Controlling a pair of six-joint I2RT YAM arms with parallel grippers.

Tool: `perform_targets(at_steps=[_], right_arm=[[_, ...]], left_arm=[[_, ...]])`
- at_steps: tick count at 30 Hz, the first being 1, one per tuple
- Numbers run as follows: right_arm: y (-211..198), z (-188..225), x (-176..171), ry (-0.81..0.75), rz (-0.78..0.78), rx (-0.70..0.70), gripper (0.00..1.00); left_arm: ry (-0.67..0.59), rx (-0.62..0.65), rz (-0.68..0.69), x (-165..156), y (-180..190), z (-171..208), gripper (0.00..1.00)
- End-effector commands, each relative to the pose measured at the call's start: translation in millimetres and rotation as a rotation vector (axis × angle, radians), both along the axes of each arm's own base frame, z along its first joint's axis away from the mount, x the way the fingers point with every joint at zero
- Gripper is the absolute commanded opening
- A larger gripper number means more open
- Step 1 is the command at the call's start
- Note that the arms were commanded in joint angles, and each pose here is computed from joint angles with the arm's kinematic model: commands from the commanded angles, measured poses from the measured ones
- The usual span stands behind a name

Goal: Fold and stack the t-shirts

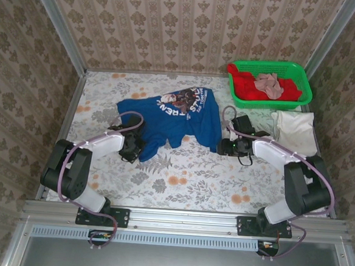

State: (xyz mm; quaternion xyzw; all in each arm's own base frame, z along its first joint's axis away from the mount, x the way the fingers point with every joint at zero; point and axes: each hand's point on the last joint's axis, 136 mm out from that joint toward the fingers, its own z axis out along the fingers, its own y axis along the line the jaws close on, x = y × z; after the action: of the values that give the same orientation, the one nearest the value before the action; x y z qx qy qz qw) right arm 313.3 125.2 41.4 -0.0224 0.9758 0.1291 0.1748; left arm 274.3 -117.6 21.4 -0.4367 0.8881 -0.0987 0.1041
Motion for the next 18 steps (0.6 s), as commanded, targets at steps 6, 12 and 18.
perform_targets(at_steps=[6, 12, 18], right_arm=[[21, -17, 27, 0.009, 0.001, 0.006, 0.33], [-21, 13, 36, -0.071, -0.078, -0.214, 0.00], [-54, 79, 52, -0.247, -0.047, -0.452, 0.00]], left_arm=[[-0.100, -0.014, -0.019, 24, -3, 21, 0.00], [-0.116, 0.003, -0.027, 28, 6, 35, 0.00], [-0.163, 0.008, -0.030, 31, 19, 64, 0.00]])
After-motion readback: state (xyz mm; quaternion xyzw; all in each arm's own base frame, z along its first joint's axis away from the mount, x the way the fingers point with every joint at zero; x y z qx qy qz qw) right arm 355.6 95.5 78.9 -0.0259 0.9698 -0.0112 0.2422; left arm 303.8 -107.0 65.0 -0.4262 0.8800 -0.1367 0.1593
